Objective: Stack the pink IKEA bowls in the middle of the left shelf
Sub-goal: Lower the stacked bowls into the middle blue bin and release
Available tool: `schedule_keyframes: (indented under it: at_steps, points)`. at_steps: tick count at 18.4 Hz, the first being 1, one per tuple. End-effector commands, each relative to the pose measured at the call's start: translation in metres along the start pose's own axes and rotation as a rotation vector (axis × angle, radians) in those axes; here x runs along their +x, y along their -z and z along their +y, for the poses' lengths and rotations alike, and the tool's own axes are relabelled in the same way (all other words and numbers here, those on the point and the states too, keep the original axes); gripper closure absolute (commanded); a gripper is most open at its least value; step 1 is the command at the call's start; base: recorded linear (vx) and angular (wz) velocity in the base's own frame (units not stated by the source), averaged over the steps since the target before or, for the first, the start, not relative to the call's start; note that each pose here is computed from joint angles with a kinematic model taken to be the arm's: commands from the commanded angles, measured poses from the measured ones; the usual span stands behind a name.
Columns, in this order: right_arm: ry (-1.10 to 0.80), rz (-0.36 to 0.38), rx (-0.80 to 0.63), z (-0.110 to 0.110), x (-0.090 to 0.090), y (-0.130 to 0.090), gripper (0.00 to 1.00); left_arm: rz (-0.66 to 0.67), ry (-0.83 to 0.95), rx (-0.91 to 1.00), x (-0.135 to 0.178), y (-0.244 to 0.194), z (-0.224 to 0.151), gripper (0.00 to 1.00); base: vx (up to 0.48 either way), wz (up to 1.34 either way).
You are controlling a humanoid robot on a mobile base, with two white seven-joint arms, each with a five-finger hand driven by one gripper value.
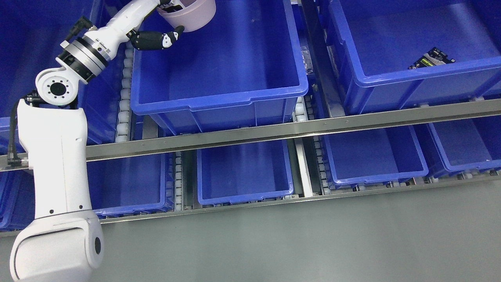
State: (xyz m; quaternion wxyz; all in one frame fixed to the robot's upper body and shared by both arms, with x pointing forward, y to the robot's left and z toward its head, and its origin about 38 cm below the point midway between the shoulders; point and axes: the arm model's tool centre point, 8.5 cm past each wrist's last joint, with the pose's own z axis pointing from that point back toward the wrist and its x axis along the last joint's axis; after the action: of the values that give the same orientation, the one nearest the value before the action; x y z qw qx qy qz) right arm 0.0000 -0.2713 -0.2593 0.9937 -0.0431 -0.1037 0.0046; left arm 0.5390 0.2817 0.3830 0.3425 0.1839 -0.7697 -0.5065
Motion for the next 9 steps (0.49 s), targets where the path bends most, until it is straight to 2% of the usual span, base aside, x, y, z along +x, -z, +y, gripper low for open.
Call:
schedule_keyframes:
  at_steps: [1, 2, 5, 6, 7, 9]
  points:
    - [0.002, -0.017, -0.019, -0.011, 0.006, 0.001, 0.00, 0.001, -0.149, -0.085, -0.008, 0.029, -0.056, 0.63, 0.000, 0.00]
    - [0.002, -0.017, -0.019, -0.011, 0.006, 0.001, 0.00, -0.005, -0.140, -0.075, -0.006, 0.028, -0.052, 0.57, 0.000, 0.00]
    - [0.002, -0.017, -0.019, -0.011, 0.006, 0.001, 0.00, -0.033, -0.127, -0.005, 0.003, 0.022, -0.038, 0.31, 0.000, 0.00]
    - [0.002, -0.017, -0.019, -0.011, 0.006, 0.001, 0.00, -0.059, -0.164, 0.072, 0.009, 0.020, -0.031, 0.26, 0.000, 0.00]
    - [0.002, -0.017, -0.019, -0.011, 0.006, 0.001, 0.00, -0.102, -0.281, 0.218, 0.017, 0.020, -0.030, 0.23, 0.000, 0.00]
    - [0.002, -0.017, -0.019, -0.011, 0.006, 0.001, 0.00, -0.078, -0.453, 0.486, 0.000, -0.009, 0.002, 0.08, 0.000, 0.00]
